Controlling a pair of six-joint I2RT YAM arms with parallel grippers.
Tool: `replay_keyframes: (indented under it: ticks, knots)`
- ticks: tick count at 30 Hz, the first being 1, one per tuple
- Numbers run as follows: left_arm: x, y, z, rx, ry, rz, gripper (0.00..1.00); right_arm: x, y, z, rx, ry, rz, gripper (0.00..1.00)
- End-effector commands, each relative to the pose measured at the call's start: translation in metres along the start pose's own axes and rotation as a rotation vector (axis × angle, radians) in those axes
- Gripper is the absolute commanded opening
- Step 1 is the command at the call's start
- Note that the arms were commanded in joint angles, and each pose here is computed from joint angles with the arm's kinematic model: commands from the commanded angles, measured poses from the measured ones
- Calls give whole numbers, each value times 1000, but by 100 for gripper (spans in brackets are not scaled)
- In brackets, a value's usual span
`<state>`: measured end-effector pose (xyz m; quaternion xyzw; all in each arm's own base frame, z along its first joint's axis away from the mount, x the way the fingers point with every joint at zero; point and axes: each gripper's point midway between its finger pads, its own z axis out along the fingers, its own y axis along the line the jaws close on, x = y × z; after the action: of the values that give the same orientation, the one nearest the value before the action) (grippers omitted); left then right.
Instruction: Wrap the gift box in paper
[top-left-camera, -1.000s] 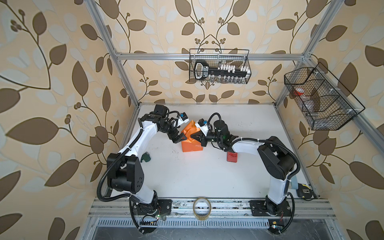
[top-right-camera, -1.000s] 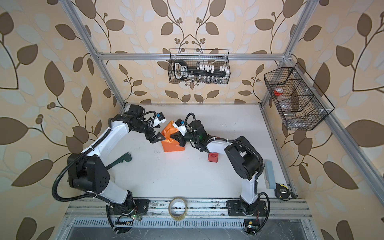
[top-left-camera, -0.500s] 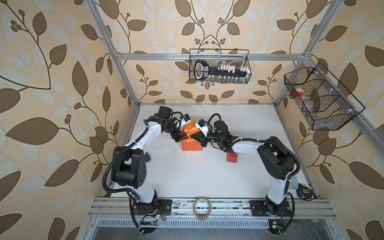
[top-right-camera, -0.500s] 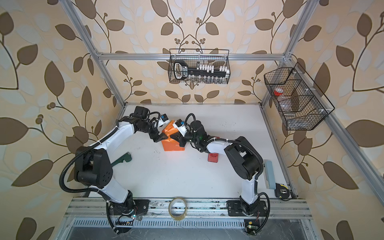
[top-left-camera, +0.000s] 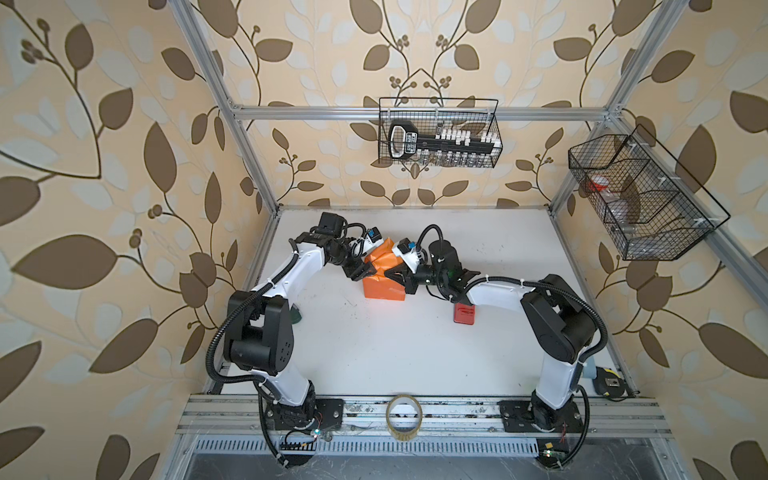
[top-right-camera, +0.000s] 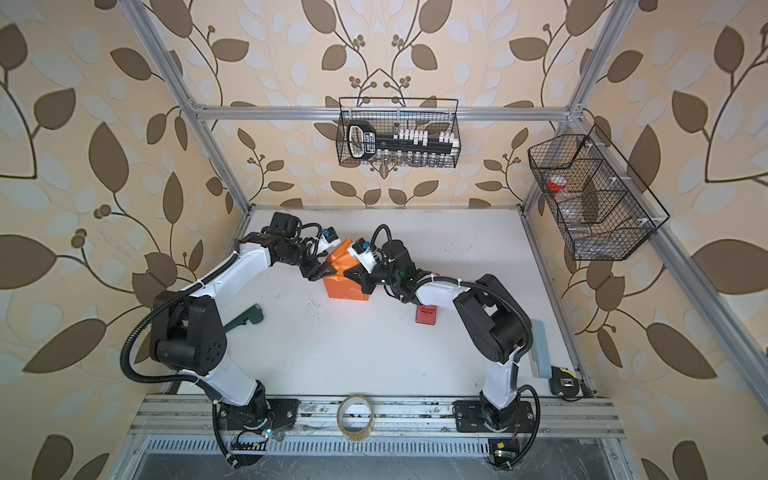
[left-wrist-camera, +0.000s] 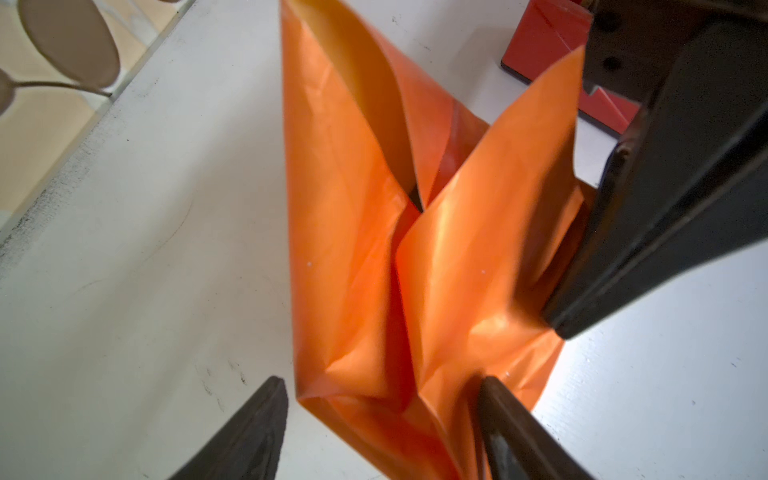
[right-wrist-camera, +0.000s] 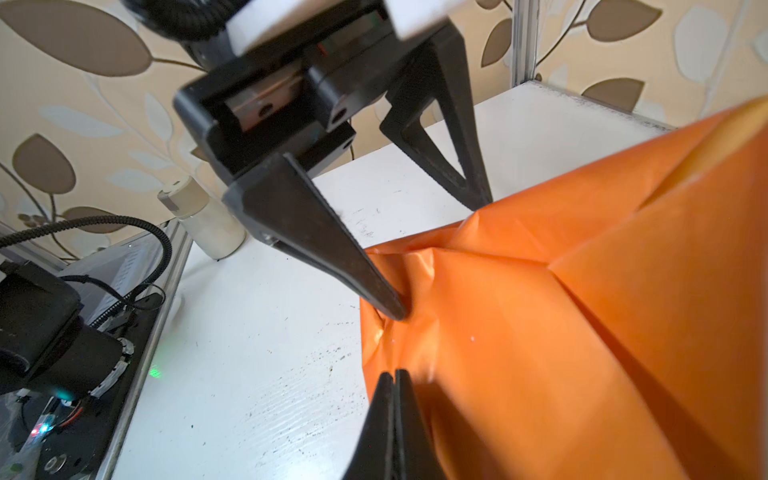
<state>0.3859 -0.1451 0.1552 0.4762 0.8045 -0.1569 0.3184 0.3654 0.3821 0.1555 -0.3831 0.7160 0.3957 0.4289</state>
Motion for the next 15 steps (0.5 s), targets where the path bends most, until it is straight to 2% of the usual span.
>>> replay_keyframes:
  ticks: [1, 7, 15]
  knots:
    - [17, -6, 10, 25, 75, -4, 73, 2, -14, 5, 44, 42, 76, 5]
    - [17, -8, 10, 27, 68, -3, 73, -3, -23, 15, 55, 17, 147, 4]
    - [4, -11, 4, 54, 30, 16, 76, 37, -41, 10, 87, 80, 234, 2]
